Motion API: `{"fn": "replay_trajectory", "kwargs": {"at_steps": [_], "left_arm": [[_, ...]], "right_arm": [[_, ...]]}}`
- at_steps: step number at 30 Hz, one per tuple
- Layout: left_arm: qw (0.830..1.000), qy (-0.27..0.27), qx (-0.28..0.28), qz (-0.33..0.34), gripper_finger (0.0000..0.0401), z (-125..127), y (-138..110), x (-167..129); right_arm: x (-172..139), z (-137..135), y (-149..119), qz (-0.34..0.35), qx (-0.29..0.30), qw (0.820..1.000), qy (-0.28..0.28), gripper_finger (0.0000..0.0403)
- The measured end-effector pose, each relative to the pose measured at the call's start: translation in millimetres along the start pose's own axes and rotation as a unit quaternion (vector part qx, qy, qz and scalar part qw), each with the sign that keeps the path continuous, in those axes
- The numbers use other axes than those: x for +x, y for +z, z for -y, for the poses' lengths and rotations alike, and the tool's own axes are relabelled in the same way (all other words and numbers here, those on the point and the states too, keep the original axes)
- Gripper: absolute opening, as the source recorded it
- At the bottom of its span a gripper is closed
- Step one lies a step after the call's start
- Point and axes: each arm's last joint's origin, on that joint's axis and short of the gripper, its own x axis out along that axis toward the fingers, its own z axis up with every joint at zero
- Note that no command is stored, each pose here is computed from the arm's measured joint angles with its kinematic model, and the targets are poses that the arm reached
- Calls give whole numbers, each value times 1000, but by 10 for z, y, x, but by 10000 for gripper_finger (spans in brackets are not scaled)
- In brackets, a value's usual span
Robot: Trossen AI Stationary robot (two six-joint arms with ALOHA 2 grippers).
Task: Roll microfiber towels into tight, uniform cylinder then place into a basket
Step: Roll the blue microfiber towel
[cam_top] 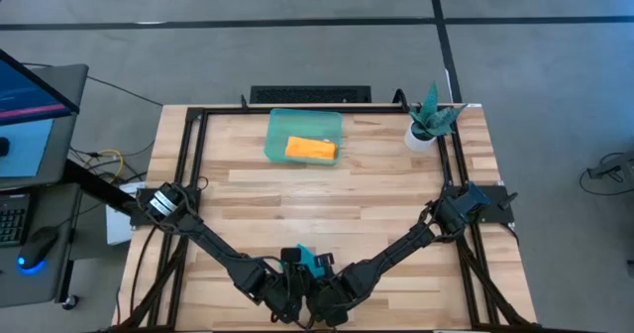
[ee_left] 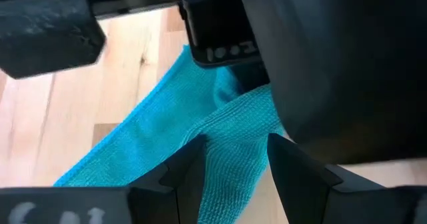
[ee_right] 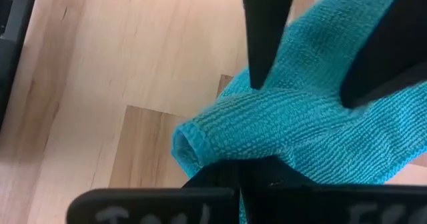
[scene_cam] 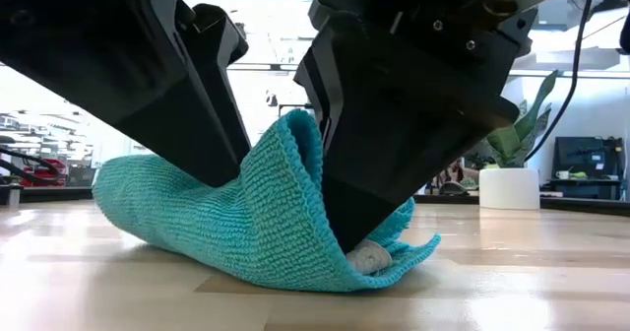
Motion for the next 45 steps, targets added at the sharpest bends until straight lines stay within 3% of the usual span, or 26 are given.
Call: {"fn": "replay_trajectory", "kwargs": {"at_steps": [14,27,45], "left_arm": [[999,-2,16,-50,155,-147,-25,64],[999,0,0,-37,155,-207,-84,152],[999,-38,-27,-19,155,-201,-131,214]], "right_arm": [[-8,-52,-21,-2,-5,1000,1,22],[-11,-57,-31,-7,-7,1000,3,25],[-11,-57,-30,-6,-8,1000,1,32]]}}
